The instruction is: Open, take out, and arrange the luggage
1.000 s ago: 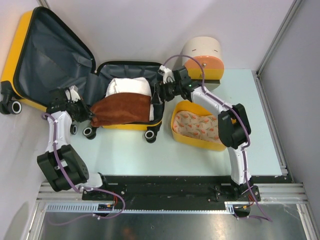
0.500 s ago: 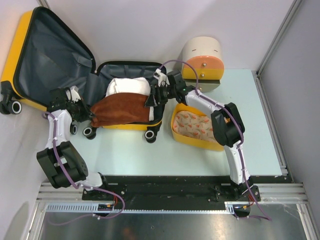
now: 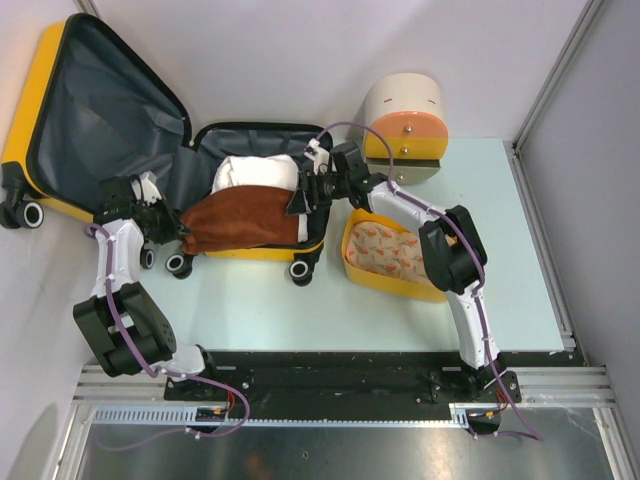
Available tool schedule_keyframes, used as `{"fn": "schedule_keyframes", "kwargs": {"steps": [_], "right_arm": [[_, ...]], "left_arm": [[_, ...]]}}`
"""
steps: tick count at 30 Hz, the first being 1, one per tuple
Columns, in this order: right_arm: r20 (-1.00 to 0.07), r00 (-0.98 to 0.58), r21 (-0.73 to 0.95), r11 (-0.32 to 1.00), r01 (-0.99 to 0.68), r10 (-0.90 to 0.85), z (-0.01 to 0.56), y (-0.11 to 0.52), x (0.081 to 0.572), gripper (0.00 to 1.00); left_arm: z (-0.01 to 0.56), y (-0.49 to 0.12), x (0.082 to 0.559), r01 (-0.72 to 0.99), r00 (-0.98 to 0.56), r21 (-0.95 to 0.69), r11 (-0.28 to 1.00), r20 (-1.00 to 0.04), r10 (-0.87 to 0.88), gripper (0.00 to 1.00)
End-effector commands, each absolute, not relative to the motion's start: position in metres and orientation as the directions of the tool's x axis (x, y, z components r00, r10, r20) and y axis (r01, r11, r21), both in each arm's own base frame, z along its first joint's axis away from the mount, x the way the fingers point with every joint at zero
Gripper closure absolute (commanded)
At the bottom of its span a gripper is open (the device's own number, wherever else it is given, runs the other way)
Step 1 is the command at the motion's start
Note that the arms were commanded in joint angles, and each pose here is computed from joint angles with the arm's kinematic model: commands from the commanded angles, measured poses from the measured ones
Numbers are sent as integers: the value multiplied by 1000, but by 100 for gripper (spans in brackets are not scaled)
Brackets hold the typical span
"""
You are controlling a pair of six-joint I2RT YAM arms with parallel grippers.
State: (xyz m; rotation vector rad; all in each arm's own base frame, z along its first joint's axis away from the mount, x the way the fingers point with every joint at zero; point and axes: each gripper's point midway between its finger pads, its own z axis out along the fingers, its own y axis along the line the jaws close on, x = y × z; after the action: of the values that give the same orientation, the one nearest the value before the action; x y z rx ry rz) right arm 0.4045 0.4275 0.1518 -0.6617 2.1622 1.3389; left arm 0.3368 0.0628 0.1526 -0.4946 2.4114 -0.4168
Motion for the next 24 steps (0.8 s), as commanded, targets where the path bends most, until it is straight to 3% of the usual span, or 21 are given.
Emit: {"fn": "schedule_keyframes", "kwargs": {"steps": [1,5,6,8,9,11,24], "right_arm": [[-637,-758,667,390,-635,-143,143,436,404,40],[-642,-753,667,379,-641,-144,146,441,402,64],[-643,-751,665,380,-643,-147,147,441,401,74],[-660,-738,651,380,-657,-145,155,438,401,82],[-666,-732,645,382,-662,-143,159,436,401,92],[-687,-715,629,385,-675,-129,173,430,404,100],[-802,-590,514,399,-760,-90,251,405,398,100]], "left_arm": [[169,71,345,-209,-692,-396,894,-586,-421,100],[174,68,345,-193,-687,-405,894,-594,-418,100],[175,67,345,-191,-687,-405,894,-596,-417,100],[182,65,345,-168,-677,-407,898,-614,-405,100],[185,63,345,-158,-674,-408,899,-621,-400,100],[199,58,346,-122,-656,-400,908,-654,-376,100],[273,-3,340,181,-534,-229,956,-839,-100,100]]}}
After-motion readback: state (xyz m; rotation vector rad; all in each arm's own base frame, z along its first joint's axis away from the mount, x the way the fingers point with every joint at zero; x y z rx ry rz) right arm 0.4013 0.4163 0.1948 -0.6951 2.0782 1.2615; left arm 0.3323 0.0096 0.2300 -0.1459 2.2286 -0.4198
